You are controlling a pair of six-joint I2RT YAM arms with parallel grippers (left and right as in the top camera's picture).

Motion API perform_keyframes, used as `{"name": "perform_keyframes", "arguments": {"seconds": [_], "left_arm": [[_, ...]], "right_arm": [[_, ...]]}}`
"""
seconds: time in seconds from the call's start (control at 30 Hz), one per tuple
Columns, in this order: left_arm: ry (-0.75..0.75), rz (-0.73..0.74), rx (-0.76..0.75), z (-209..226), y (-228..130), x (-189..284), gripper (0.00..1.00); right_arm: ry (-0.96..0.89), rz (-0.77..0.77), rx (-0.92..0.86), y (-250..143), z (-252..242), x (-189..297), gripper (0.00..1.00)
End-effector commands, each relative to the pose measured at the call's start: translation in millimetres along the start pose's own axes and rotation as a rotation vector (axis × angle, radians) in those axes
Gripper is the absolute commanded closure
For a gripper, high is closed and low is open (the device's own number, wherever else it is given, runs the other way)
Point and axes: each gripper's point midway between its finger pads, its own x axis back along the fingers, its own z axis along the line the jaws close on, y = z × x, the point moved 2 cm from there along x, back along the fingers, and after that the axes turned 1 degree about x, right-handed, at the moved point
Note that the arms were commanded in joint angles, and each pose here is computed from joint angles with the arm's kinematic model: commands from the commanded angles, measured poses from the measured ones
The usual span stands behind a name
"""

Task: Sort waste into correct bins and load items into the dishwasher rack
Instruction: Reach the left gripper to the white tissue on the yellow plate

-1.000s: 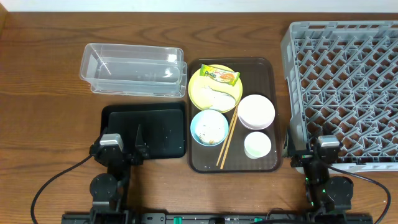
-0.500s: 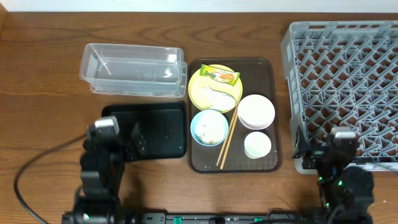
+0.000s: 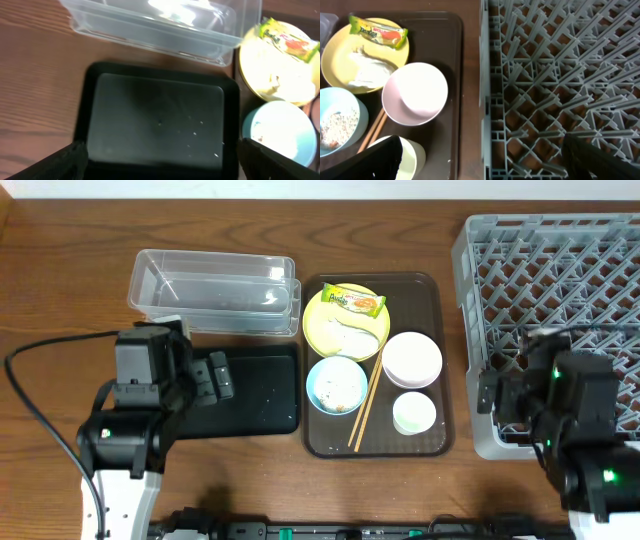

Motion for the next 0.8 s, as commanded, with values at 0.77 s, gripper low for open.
{"name": "perform_keyframes", "arguments": {"seconds": [0.77], "left_arm": [[-0.347,0.021,-0.228,-217,28,-127,0.02]], "right_arm": [[-0.006,0.013,-0.001,5,0,2,0.01]]}}
